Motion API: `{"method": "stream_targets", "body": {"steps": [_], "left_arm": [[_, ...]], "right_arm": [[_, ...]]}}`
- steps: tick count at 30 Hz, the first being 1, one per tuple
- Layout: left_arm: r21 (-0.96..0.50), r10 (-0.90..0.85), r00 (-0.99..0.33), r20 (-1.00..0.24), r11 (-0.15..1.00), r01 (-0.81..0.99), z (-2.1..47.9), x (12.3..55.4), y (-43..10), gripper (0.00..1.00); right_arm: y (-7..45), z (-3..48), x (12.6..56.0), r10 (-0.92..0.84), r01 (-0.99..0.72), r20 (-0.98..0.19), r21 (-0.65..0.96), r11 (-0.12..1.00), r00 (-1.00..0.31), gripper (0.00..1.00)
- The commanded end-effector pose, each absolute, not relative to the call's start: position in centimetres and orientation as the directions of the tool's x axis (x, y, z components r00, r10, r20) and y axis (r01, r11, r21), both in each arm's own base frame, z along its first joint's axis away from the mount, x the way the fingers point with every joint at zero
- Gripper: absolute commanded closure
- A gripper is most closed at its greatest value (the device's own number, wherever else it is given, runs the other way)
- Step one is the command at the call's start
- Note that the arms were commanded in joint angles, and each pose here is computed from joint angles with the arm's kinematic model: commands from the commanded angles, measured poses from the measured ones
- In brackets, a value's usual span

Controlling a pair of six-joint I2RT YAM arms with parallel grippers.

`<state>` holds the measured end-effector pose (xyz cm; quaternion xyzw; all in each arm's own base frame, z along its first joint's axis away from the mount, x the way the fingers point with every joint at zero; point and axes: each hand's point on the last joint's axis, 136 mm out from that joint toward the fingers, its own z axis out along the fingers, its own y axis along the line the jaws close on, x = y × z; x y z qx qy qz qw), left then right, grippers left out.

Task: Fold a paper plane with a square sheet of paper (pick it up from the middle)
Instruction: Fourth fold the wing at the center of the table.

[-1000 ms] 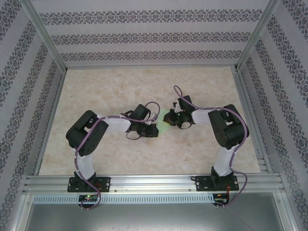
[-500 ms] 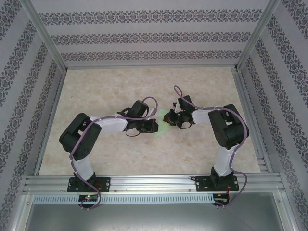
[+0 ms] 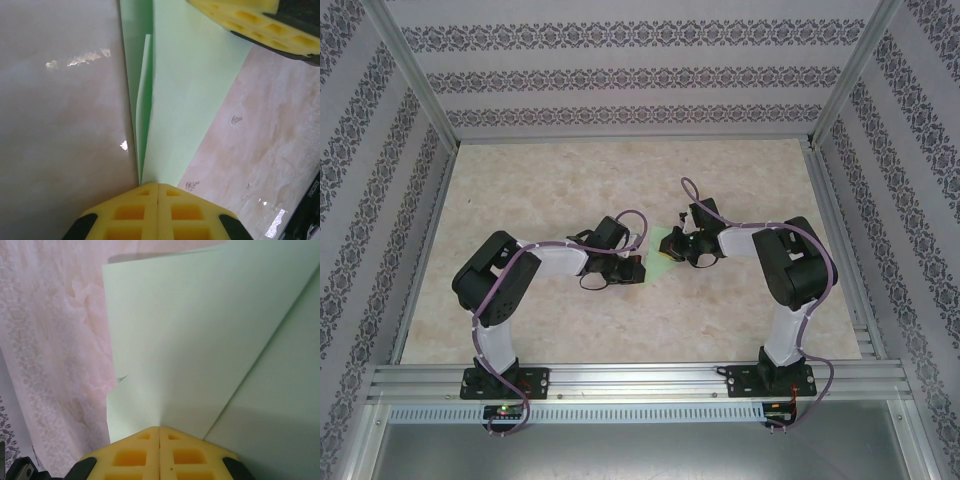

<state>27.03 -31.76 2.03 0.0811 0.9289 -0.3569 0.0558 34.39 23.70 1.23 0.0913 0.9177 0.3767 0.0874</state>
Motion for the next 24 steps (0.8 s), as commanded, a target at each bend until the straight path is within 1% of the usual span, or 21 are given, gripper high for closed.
{"method": "stream_targets", "body": {"steps": [1, 5, 8, 11, 15, 24], "left_arm": [[-0.588, 0.117, -0.988, -0.103, 0.794, 0.156, -0.5, 26.0, -29.9, 1.0], [-0.578, 0.113, -0.988, -0.101, 0.802, 0.151, -0.6, 26.0, -29.7, 1.0], [-0.569, 0.109, -0.989, -0.101, 0.809, 0.147, -0.7, 26.0, -29.6, 1.0], [-0.565, 0.107, -0.989, -0.099, 0.812, 0.144, -0.8, 26.1, -29.5, 1.0], [-0.562, 0.1, -0.99, -0.097, 0.815, 0.137, -0.8, 26.1, -29.5, 1.0], [-0.568, 0.087, -0.991, -0.098, 0.813, 0.127, -0.6, 26.2, -29.6, 1.0]], "right_arm": [[22.3, 0.0, 33.5, 0.231, 0.121, -0.097, 0.626, 0.77, -0.968, 0.93], [24.0, 4.7, 34.6, 0.197, 0.003, -0.207, 0.681, 0.732, -0.958, 0.92], [24.9, 6.3, 33.8, 0.171, -0.051, -0.246, 0.696, 0.716, -0.954, 0.91], [25.8, 6.1, 32.5, 0.15, -0.058, -0.234, 0.697, 0.715, -0.961, 0.91], [26.5, 4.5, 31.0, 0.135, -0.038, -0.195, 0.688, 0.725, -0.972, 0.91], [27.5, 1.6, 30.1, 0.095, -0.017, -0.13, 0.668, 0.744, -0.987, 0.92]]}}
